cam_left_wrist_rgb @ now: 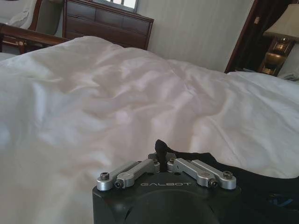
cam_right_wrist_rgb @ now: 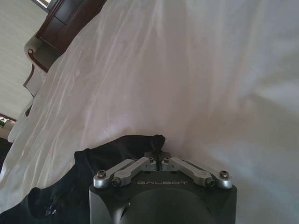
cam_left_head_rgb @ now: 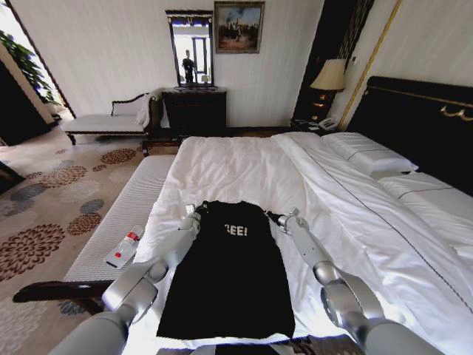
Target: Fold the clothes on the bed.
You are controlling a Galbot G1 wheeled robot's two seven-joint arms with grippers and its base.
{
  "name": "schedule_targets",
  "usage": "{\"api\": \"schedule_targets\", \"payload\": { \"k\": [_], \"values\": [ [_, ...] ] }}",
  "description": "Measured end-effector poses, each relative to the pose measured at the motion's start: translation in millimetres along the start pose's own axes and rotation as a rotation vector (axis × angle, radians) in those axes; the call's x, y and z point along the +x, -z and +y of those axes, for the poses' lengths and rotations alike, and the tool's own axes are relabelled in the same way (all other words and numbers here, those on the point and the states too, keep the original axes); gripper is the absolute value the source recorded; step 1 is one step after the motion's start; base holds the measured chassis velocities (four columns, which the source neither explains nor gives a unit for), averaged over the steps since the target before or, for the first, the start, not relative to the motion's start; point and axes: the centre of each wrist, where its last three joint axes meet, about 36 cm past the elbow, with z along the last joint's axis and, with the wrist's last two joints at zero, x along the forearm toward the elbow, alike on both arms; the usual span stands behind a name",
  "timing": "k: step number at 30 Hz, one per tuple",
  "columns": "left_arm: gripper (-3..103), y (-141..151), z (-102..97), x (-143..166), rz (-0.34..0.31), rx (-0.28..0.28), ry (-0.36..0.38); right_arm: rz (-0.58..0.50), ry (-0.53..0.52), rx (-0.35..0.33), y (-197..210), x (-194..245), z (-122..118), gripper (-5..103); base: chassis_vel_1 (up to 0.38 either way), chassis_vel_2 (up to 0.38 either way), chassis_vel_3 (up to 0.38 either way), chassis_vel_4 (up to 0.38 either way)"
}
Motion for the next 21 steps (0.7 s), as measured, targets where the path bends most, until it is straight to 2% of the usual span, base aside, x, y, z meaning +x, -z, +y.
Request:
{"api": "schedule_targets", "payload": {
  "k": [5, 9, 11, 12, 15, 17, 21],
  "values": [
    [1, 24, -0.3, -1, -0.037, 0.048, 0.005, -0.035, 0.02, 0.067, 24, 12, 23, 0, 0.0, 0.0, 0.0, 0.0],
    [1, 66, 2.7, -18, -0.076, 0.09, 0.032, -0.175, 0.002, 0.259, 53, 5, 68, 0, 0.0, 0.0, 0.0, 0.0],
    [1, 79, 2.9, -23, -0.086, 0.097, 0.034, -0.21, 0.008, 0.291, 65, 3, 83, 0, 0.0, 0.0, 0.0, 0.0],
    [1, 79, 2.9, -23, -0.086, 0.097, 0.034, -0.21, 0.008, 0.291, 65, 3, 83, 0, 0.0, 0.0, 0.0, 0.0],
    [1, 108, -0.5, -35, -0.082, 0.109, 0.03, -0.245, 0.007, 0.297, 86, -4, 105, 0, 0.0, 0.0, 0.0, 0.0],
    [1, 112, -2.7, -38, -0.083, 0.109, 0.03, -0.247, 0.004, 0.295, 89, -6, 108, 0, 0.0, 0.0, 0.0, 0.0],
    [1, 154, -22.2, -53, -0.119, 0.12, 0.02, -0.302, -0.009, 0.318, 96, -18, 122, 0, 0.0, 0.0, 0.0, 0.0]
  ]
}}
